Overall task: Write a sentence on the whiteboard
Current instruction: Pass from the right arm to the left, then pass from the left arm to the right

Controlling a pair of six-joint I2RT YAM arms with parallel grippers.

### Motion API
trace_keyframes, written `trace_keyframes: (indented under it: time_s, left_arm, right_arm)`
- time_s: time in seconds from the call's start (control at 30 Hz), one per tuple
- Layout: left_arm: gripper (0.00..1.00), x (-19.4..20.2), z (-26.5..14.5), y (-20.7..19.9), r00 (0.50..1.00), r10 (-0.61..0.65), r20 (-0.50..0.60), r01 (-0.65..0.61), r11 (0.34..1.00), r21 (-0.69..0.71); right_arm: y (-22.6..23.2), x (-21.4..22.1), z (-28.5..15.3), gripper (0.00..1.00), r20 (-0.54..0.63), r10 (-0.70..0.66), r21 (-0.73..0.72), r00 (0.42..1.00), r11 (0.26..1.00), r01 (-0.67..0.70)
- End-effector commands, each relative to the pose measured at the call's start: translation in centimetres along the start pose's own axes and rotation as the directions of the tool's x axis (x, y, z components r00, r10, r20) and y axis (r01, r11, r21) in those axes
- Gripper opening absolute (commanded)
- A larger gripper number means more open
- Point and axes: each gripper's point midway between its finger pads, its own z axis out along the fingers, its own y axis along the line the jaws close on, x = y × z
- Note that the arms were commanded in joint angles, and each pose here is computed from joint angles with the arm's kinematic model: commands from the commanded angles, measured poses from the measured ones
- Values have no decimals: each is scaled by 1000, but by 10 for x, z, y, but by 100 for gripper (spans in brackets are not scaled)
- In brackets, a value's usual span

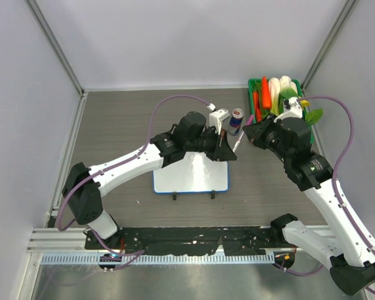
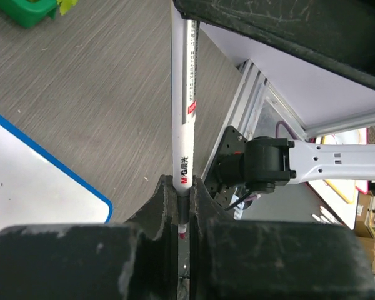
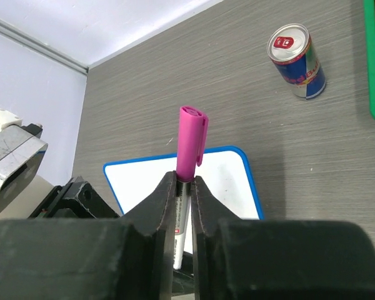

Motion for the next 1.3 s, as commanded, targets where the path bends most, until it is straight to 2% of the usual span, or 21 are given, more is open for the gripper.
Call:
trace_keyframes:
  time_s: [0.0, 0.03, 0.13, 0.17, 0.23, 0.3, 0.57, 0.7, 0.9, 1.07, 1.17, 1.27]
  left_arm:
    - [0, -27, -19, 3, 994, 58, 97, -51, 997, -65]
    - [0, -29, -24, 7, 993, 51, 106, -44, 996, -73]
    - [0, -33, -40, 26, 990, 16, 137, -3, 996, -95]
    - [0, -36, -47, 33, 989, 1, 147, 14, 995, -101]
    - [0, -38, -62, 42, 987, -14, 160, 32, 994, -107]
    - [0, -41, -79, 48, 984, -20, 177, 41, 993, -115]
    - [0, -52, -154, 58, 978, 4, 210, 28, 988, -149]
    - [0, -56, -186, 44, 973, 46, 227, -16, 991, -135]
    - [0, -54, -197, 10, 980, 65, 186, -62, 998, -22]
    - [0, -52, -200, 0, 982, 72, 174, -75, 997, 12]
    - [0, -50, -200, -2, 983, 77, 168, -84, 996, 32]
    - [0, -46, -200, -7, 986, 74, 151, -85, 994, 66]
  right_arm:
    - [20, -12, -8, 26, 21, -15, -81, 1000, 997, 16]
    - [21, -13, -9, 30, 23, -18, -82, 1000, 996, 20]
    - [22, -15, -11, 59, 28, -24, -86, 999, 996, 26]
    - [23, -13, -12, 74, 22, -30, -94, 999, 995, 32]
    - [26, -13, -13, 90, 20, -32, -113, 999, 993, 34]
    - [33, -9, -13, 94, -2, -41, -154, 999, 987, 40]
    - [54, 4, 2, 95, -72, -75, -264, 995, 963, 53]
    - [82, 12, 11, 95, -114, -64, -383, 991, 924, 16]
    - [140, 35, 15, 95, -158, -126, -579, 979, 815, 11]
    - [193, 34, -1, 99, -114, -143, -734, 983, 679, 14]
    - [205, 34, -1, 99, -100, -138, -754, 985, 656, 15]
    - [215, 36, -1, 94, -106, -142, -780, 984, 625, 6]
